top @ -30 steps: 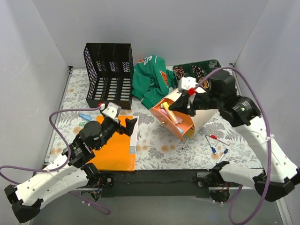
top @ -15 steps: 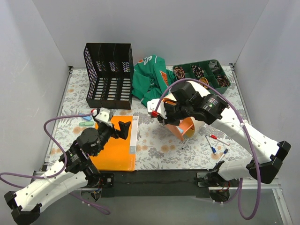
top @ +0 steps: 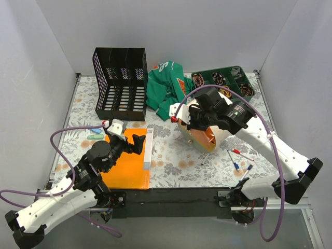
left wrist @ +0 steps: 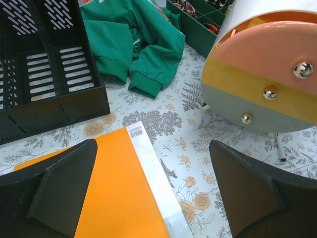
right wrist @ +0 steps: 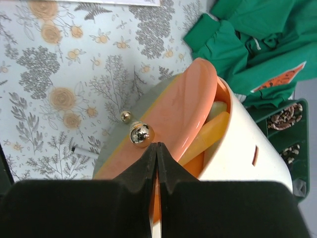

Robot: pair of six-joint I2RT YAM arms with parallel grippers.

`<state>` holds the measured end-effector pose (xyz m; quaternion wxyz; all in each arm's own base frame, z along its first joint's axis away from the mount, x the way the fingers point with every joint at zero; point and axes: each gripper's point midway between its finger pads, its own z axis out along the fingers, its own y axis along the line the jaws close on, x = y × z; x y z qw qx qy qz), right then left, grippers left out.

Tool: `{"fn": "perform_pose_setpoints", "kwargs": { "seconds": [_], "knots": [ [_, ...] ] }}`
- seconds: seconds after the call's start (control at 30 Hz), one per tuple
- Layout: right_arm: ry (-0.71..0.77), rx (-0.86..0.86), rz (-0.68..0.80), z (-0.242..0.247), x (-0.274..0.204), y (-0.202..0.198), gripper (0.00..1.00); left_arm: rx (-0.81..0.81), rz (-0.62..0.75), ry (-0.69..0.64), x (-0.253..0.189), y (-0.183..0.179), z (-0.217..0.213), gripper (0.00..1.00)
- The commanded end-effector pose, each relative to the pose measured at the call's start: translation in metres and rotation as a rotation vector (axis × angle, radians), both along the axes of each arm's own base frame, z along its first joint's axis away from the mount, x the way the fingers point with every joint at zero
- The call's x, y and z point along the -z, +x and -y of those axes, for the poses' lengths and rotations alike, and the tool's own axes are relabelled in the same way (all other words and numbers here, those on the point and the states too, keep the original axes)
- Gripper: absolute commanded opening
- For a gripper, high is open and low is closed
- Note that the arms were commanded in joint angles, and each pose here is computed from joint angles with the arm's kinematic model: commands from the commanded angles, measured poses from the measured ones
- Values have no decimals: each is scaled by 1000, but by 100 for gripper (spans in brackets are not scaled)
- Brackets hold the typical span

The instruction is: Organize the desk

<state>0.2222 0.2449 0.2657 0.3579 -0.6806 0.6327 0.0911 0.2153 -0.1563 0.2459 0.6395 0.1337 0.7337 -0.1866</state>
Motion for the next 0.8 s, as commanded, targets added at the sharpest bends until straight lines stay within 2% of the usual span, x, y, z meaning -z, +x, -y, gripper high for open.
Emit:
{"fn": "perform_pose_setpoints", "kwargs": {
  "seconds": [0.0, 0.3, 0.47, 0.67, 0.77],
  "knots": [
    [-41, 74, 63, 25, -7, 12, 10, 18, -20, 7, 5, -1, 3, 98],
    [-37, 151, 82, 48, -12, 24, 11, 76, -15, -44, -3, -6, 15, 98],
    [-7, 134, 75, 49, -17, 18, 11, 233, -75, -119, -6, -18, 50, 98],
    [199, 12, -4, 35, -53, -9, 13, 408, -276, -295, 8, -28, 110, 98],
    [303, 15, -2, 43, -72, -13, 16, 424, -408, -342, 25, -23, 135, 98]
  ]
}}
